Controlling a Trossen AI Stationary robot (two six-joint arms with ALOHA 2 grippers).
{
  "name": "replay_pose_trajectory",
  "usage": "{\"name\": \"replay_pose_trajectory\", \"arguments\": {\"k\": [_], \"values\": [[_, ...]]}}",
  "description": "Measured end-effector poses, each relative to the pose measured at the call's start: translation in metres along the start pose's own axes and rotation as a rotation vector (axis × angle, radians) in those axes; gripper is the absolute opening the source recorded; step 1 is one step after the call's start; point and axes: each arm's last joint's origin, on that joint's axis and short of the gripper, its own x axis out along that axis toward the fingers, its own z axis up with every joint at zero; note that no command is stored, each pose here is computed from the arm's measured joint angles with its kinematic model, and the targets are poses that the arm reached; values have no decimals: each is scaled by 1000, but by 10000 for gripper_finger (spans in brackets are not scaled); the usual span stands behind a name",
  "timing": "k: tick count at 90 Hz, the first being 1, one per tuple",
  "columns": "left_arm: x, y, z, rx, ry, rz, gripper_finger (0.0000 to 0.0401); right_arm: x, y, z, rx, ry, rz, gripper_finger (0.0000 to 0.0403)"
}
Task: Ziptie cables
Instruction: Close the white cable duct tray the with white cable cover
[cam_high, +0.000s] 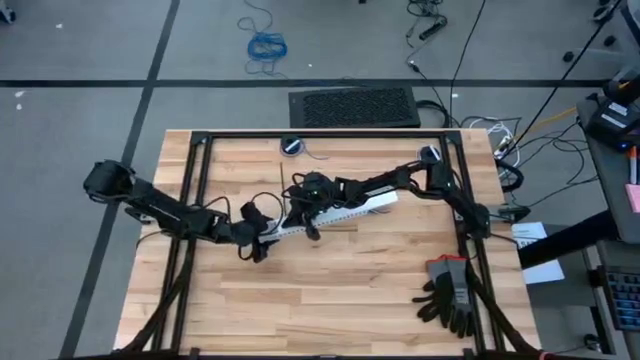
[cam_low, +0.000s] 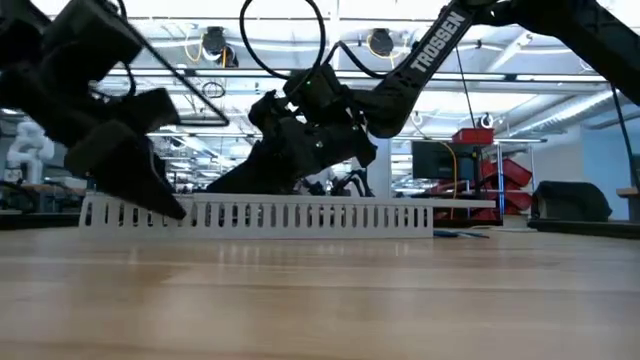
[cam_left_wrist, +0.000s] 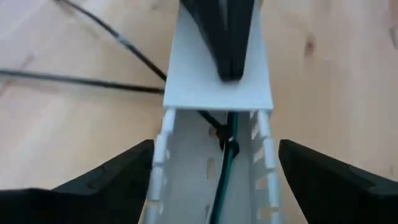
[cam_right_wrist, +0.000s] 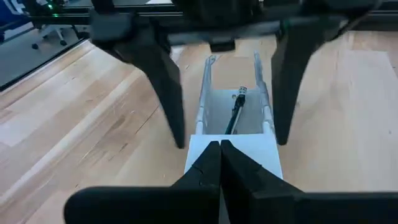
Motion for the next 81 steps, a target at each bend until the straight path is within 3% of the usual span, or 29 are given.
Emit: {"name": "replay_pose_trajectory", "arguments": {"k": [23,57,81], "values": [[7,0,-4,-1,-21,47,330,0,0,0,8,0,-1,0],[7,0,-5,4,-16,41,239,1,3,0,14,-2,19,0],[7,0,-5,3,-16,41,233,10,13,4,-50,-36,-20,0]]}}
